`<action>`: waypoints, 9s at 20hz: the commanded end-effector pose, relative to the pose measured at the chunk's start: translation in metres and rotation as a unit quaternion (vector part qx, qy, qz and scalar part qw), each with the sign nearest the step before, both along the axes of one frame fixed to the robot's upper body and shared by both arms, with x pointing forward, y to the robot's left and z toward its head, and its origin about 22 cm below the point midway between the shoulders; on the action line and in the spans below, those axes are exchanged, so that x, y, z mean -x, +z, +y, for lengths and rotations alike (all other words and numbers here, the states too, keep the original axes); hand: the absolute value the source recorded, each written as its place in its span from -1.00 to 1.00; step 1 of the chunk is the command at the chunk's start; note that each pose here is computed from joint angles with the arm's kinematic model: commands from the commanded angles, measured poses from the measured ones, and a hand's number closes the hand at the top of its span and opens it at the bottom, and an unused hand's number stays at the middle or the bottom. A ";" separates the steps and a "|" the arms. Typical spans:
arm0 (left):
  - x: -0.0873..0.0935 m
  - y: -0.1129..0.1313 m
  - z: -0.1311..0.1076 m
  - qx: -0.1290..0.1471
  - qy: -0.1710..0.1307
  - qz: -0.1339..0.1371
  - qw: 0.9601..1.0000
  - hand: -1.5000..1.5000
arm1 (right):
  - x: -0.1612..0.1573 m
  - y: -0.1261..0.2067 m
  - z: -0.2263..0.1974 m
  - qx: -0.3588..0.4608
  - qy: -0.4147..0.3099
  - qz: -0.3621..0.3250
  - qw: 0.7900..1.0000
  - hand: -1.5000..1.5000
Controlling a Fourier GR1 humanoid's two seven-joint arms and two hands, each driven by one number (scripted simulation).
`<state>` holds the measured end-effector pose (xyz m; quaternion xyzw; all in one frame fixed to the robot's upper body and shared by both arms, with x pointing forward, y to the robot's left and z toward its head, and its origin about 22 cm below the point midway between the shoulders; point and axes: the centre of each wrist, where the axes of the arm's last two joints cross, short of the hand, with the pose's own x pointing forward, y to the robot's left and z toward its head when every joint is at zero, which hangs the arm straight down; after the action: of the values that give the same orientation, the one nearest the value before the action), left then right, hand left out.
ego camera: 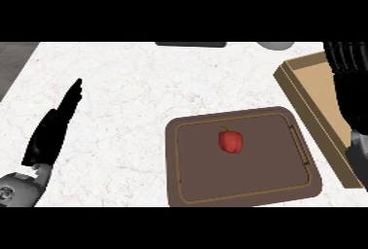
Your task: Pick the bell pepper from the tray and place it in the cardboard box
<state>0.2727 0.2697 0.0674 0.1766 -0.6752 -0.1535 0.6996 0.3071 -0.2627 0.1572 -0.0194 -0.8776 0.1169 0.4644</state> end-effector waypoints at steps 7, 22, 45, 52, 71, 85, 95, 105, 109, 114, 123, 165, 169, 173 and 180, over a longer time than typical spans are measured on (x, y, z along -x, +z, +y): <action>-0.001 0.017 -0.008 0.018 -0.113 -0.069 0.991 0.00 | 0.020 0.045 -0.025 0.298 -0.151 0.005 0.943 -1.00; -0.009 -0.007 -0.008 0.038 -0.174 -0.084 0.980 0.00 | 0.093 0.034 0.052 0.532 -0.120 -0.005 0.838 -1.00; -0.025 0.000 -0.004 0.038 -0.174 -0.081 0.981 0.00 | 0.102 -0.022 0.221 0.721 -0.107 0.176 0.662 -1.00; -0.022 0.013 -0.010 0.045 -0.182 -0.083 0.979 0.00 | 0.086 -0.039 0.232 0.739 -0.143 0.179 0.633 -1.00; 0.000 0.001 0.006 0.030 -0.178 -0.085 0.980 0.00 | 0.051 -0.069 0.223 0.756 -0.172 0.194 0.601 -1.00; -0.012 0.004 0.000 0.032 -0.166 -0.087 0.982 0.00 | 0.034 -0.113 0.193 0.761 -0.182 0.220 0.582 -1.00; -0.033 0.000 0.004 0.034 -0.172 -0.089 0.980 0.00 | 0.023 -0.114 0.185 0.764 -0.140 0.213 0.593 1.00; -0.020 -0.006 -0.003 0.036 -0.170 -0.082 0.981 0.00 | 0.002 -0.142 0.190 0.771 -0.139 0.078 0.617 1.00; -0.022 0.007 -0.022 0.050 -0.172 -0.078 0.981 0.00 | 0.000 -0.152 0.167 0.731 -0.150 0.072 0.662 1.00; -0.026 0.004 -0.006 0.036 -0.180 -0.100 0.978 0.00 | -0.065 -0.090 0.140 0.546 -0.184 0.205 0.791 1.00; -0.025 0.003 0.002 0.031 -0.179 -0.090 0.979 0.00 | -0.116 -0.036 0.128 0.557 -0.248 0.101 0.786 1.00; -0.014 -0.007 -0.010 0.040 -0.178 -0.090 0.979 0.00 | -0.082 0.014 -0.200 0.425 -0.307 0.464 0.713 -1.00; -0.012 -0.012 -0.009 0.047 -0.179 -0.080 0.979 0.00 | -0.077 -0.001 -0.202 0.392 -0.296 0.398 0.775 -1.00; -0.018 0.004 0.003 0.039 -0.168 -0.082 0.982 0.00 | -0.089 0.026 -0.188 0.246 -0.340 0.264 0.868 -1.00; -0.014 -0.005 -0.008 0.042 -0.179 -0.092 0.979 0.00 | -0.071 0.026 -0.221 -0.076 -0.389 0.212 0.893 -1.00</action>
<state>0.2881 0.2713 0.0649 0.0430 -0.7583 -0.2275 0.6095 0.3870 -0.4693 0.1831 -0.3364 -0.6595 -0.0155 0.6721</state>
